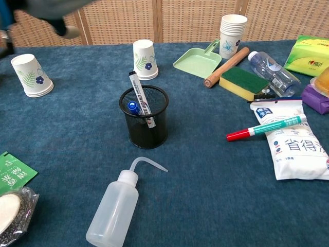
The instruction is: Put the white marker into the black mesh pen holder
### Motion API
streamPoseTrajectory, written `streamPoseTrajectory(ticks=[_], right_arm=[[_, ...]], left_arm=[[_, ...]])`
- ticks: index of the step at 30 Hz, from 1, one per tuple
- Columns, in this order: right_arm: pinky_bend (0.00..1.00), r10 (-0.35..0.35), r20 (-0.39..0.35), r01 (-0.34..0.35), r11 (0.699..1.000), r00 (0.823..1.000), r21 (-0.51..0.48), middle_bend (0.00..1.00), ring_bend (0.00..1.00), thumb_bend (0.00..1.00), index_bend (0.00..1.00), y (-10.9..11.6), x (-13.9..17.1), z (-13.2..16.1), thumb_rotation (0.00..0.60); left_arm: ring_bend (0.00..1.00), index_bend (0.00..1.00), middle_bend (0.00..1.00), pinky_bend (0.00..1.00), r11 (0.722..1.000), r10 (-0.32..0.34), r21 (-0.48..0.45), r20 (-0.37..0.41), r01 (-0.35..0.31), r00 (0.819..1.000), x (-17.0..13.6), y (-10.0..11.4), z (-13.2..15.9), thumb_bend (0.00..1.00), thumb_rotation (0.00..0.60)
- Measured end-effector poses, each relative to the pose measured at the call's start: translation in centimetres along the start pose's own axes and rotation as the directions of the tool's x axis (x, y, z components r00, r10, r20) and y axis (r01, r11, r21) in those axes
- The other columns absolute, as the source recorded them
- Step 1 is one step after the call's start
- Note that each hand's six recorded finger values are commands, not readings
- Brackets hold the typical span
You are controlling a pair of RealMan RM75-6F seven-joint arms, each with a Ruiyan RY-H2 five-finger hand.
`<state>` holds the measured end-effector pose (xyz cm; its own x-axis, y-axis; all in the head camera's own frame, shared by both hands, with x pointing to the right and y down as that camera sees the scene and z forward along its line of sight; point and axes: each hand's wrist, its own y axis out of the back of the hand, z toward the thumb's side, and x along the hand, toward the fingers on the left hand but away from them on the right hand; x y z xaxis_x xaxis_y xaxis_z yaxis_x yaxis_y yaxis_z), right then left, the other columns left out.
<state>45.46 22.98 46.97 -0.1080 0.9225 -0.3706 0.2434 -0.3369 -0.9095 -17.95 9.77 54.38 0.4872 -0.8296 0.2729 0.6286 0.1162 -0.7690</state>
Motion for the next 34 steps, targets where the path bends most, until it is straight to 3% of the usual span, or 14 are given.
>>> streamPoseTrajectory(ticks=[6, 14, 20, 24, 29, 34], right_arm=[[0.00, 0.007, 0.019, -0.007, 1.000, 1.000, 0.030, 0.00, 0.00, 0.00, 0.01, -0.5, -0.4, -0.3, 0.600], [0.00, -0.010, 0.035, 0.007, 0.997, 0.999, 0.075, 0.00, 0.00, 0.00, 0.01, -0.7, -0.7, -0.4, 0.600], [0.00, -0.016, 0.041, 0.012, 0.995, 0.999, 0.100, 0.00, 0.00, 0.00, 0.01, -0.9, -0.6, -0.3, 0.600], [0.00, -0.020, 0.048, 0.015, 0.994, 0.999, 0.110, 0.00, 0.00, 0.00, 0.02, -1.0, -0.7, -0.3, 0.600], [0.00, -0.028, 0.056, 0.021, 0.991, 0.998, 0.130, 0.00, 0.00, 0.00, 0.03, -1.0, -0.8, -0.4, 0.600], [0.00, -0.041, 0.066, 0.030, 0.988, 0.997, 0.154, 0.00, 0.00, 0.00, 0.04, -1.1, -0.9, -0.5, 0.600]], left_arm=[[0.00, 0.03, 0.00, 0.06, 0.971, -0.052, -0.236, -0.135, 0.019, 0.989, -4.3, -3.0, -5.0, 0.28, 0.600], [0.00, 0.03, 0.00, 0.03, 0.872, -0.199, -0.487, -0.261, 0.049, 0.945, -13.4, -7.8, -9.4, 0.28, 0.600], [0.00, 0.03, 0.00, 0.00, 0.798, -0.324, -0.598, -0.317, 0.078, 0.891, -20.0, -11.1, -10.8, 0.28, 0.600], [0.00, 0.03, 0.00, 0.00, 0.773, -0.374, -0.629, -0.342, 0.086, 0.862, -23.5, -13.1, -11.6, 0.28, 0.600], [0.00, 0.03, 0.00, 0.00, 0.747, -0.403, -0.660, -0.361, 0.075, 0.841, -25.8, -14.4, -12.3, 0.28, 0.600], [0.00, 0.03, 0.00, 0.00, 0.728, -0.417, -0.682, -0.363, 0.068, 0.833, -26.6, -15.2, -12.7, 0.28, 0.600]])
